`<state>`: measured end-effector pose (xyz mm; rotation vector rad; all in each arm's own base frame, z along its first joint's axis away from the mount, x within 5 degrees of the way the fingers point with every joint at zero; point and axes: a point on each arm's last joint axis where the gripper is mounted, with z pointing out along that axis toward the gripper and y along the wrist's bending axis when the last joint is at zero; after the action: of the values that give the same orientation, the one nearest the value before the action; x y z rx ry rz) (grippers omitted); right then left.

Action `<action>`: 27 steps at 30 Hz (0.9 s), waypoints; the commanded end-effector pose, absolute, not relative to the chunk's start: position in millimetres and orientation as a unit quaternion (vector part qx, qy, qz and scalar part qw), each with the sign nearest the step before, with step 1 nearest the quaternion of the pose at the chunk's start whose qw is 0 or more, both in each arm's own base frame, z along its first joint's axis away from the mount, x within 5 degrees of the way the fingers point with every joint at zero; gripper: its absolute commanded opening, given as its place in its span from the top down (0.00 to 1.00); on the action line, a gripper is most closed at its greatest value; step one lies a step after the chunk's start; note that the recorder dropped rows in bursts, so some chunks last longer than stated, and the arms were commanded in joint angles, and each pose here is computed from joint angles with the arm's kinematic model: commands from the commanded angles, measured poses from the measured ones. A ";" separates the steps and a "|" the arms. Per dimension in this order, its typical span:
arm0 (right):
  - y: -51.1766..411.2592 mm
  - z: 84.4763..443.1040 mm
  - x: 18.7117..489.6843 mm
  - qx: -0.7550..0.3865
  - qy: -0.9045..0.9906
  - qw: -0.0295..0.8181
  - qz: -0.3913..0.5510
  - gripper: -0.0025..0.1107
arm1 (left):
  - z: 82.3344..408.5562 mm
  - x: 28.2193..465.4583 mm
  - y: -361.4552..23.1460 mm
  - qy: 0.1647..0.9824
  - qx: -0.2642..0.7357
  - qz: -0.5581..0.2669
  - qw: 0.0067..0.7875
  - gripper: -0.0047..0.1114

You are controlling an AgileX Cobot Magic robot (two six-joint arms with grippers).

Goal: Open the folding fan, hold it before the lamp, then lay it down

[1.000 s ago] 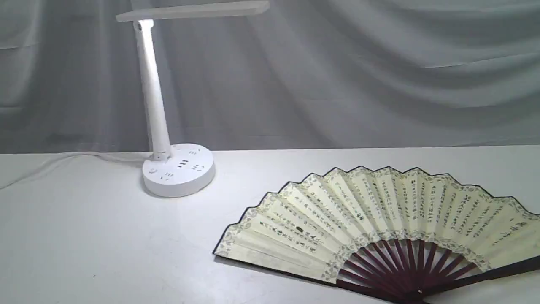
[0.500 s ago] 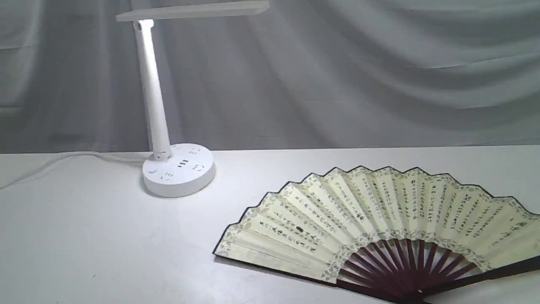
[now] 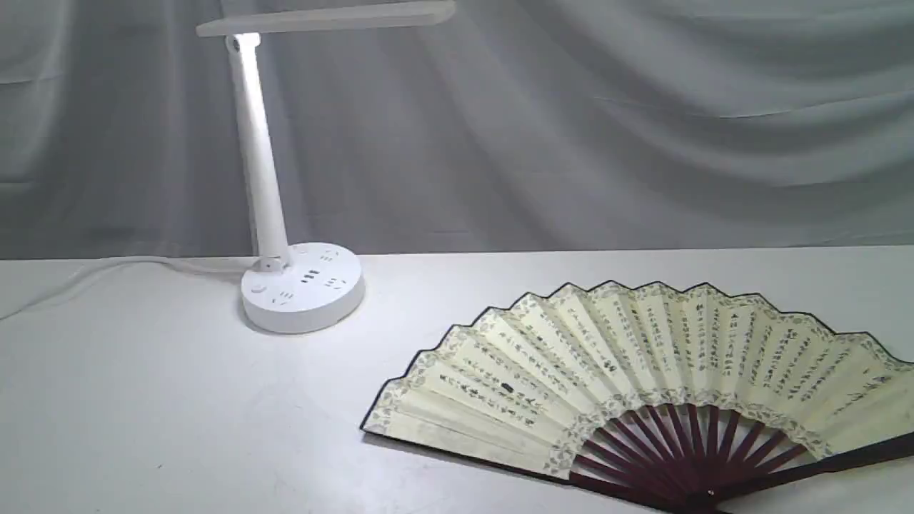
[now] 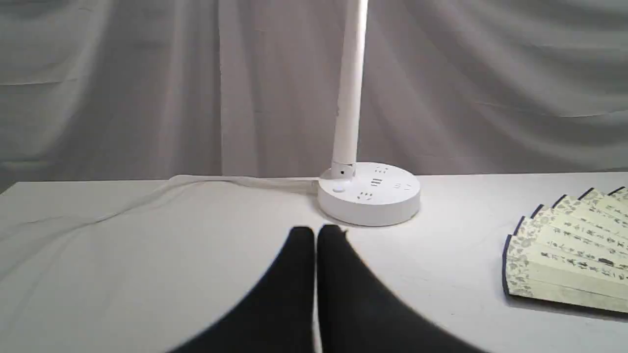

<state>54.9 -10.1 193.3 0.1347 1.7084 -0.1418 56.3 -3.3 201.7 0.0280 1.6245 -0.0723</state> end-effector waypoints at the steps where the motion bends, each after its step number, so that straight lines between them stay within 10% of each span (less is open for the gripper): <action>1: -9.8 193.8 54.9 0.062 0.748 0.658 -0.058 0.98 | 201.2 56.3 -3.2 0.723 0.007 -0.036 0.690 0.96; 27: -9.8 193.8 54.9 0.060 0.748 0.658 -0.060 0.98 | 201.2 56.4 -2.0 0.723 0.002 -0.026 0.691 0.96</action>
<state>54.9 -10.0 193.3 0.1371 1.7081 -0.1385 56.4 -1.5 201.7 0.0029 1.6245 -0.0486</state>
